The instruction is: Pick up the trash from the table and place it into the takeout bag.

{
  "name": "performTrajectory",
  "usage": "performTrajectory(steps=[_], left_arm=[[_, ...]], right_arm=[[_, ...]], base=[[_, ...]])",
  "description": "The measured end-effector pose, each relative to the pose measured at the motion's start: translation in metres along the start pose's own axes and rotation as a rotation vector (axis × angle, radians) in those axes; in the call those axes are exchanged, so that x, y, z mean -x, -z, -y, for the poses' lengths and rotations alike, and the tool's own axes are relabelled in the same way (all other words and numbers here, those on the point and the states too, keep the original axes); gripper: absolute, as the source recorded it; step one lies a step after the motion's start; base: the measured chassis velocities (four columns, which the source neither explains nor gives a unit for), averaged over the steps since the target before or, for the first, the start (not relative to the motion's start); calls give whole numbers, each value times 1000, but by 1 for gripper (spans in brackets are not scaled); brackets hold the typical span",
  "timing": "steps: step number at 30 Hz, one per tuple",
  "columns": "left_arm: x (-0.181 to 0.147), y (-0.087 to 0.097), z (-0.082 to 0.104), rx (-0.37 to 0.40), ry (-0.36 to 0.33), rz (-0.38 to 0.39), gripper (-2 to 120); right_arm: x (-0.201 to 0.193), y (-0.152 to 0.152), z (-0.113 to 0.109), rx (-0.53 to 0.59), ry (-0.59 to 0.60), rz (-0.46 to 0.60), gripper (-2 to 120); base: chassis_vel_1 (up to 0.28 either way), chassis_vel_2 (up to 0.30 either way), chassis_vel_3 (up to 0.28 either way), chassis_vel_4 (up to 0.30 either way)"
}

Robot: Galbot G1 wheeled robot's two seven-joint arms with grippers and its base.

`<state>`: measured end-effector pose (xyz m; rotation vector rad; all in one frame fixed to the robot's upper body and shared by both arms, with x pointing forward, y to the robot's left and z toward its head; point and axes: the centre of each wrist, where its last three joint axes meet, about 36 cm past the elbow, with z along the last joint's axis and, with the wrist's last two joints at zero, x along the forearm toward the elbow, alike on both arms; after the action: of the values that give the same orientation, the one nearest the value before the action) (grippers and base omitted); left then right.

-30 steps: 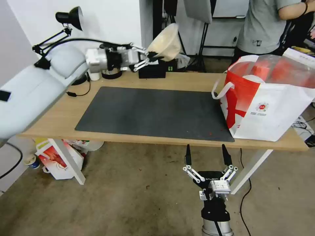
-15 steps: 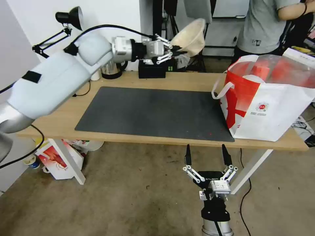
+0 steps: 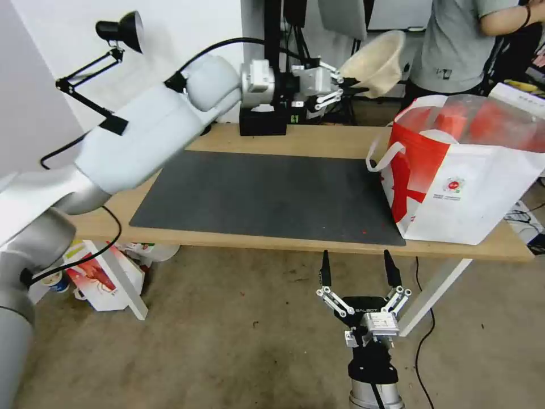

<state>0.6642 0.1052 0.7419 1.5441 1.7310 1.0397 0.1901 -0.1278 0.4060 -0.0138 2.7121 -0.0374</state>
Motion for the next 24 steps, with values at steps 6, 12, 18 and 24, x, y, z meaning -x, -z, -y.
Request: performTrajectory(steps=[6,12,18,24], left_arm=[[23,9,-16,22,3,21,0],[35,12,-21,32,-3,25,0],[57,21,-28,46,-14,47,0],[73,26,-30,51,-27,58,0]], right_arm=[[0,0,0,0,0,0,100],[0,0,0,0,0,0,100],[0,0,0,0,0,0,100],[0,0,0,0,0,0,100]], base=[[0,0,0,0],[0,0,0,0],[0,0,0,0],[0,0,0,0]])
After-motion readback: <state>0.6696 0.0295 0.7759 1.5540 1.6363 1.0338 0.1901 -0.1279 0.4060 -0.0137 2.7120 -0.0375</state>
